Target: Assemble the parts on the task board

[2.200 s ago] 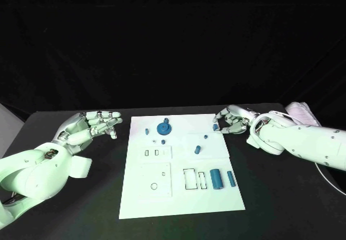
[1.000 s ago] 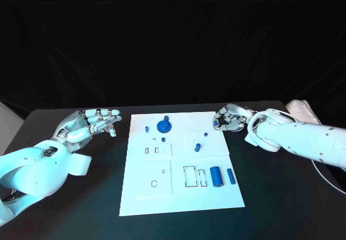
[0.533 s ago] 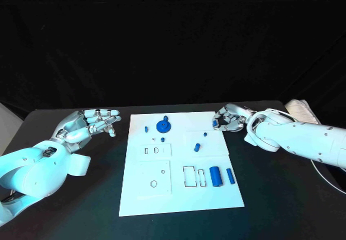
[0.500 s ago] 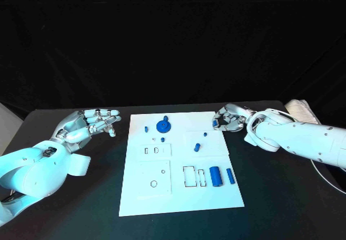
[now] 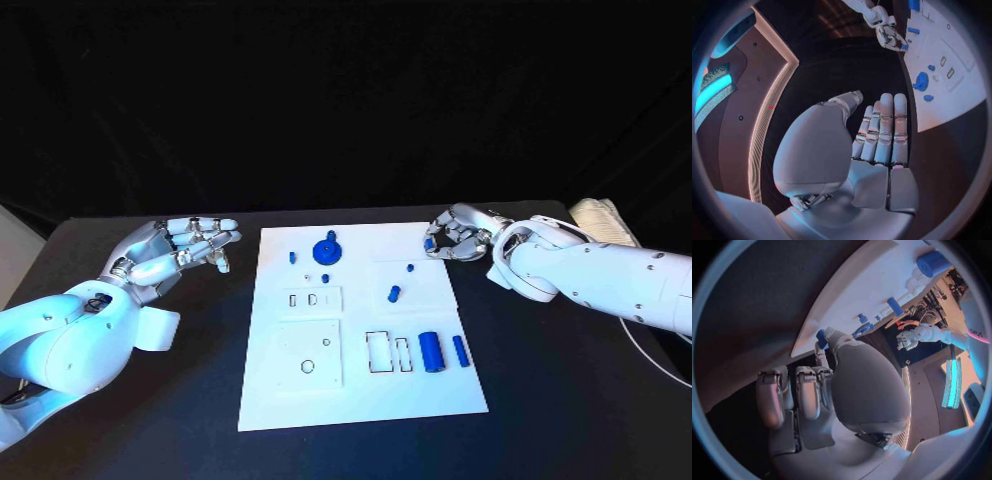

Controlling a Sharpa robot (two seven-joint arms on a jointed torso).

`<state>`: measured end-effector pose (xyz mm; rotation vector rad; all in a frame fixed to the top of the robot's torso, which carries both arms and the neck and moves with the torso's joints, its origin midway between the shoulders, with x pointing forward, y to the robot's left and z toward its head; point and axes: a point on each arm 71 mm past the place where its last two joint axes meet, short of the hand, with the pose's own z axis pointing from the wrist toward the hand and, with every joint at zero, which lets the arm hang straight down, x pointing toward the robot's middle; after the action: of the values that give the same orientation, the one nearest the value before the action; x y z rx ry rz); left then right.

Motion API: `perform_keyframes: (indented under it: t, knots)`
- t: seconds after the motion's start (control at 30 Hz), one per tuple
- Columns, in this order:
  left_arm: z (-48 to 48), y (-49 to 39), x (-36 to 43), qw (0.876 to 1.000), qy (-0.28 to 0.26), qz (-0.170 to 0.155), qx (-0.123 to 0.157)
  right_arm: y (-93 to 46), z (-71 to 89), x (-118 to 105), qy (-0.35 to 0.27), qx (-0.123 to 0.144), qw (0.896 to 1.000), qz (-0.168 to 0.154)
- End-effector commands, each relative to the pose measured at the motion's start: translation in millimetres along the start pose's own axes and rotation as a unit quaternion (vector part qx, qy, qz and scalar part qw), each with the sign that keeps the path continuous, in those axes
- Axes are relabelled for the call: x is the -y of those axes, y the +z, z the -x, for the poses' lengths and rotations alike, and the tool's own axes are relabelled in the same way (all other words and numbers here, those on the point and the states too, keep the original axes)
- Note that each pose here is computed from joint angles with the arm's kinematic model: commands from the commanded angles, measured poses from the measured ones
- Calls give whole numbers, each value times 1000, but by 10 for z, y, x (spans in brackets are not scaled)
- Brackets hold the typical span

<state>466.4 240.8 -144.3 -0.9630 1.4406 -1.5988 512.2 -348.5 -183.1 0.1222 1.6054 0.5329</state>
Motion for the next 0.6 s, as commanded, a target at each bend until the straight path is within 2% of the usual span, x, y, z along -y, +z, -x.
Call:
perform_keyframes:
  t: [0.03,0.2,0.37,0.47,0.6]
  knots:
    - [-16,3,12,1000,-2,-3,-9,0,34,-50,-7,36,999,11]
    - [-13,2,11,1000,-1,-3,-8,-10,64,-113,-3,57,998,3]
    - [-11,2,11,1000,-1,-3,-8,-14,140,-278,5,76,997,-8]
    - [-8,5,10,1000,-1,-3,-7,-14,147,-490,12,86,996,-8]
    - [-14,16,5,1000,-1,-3,-8,1,59,-822,22,85,996,2]
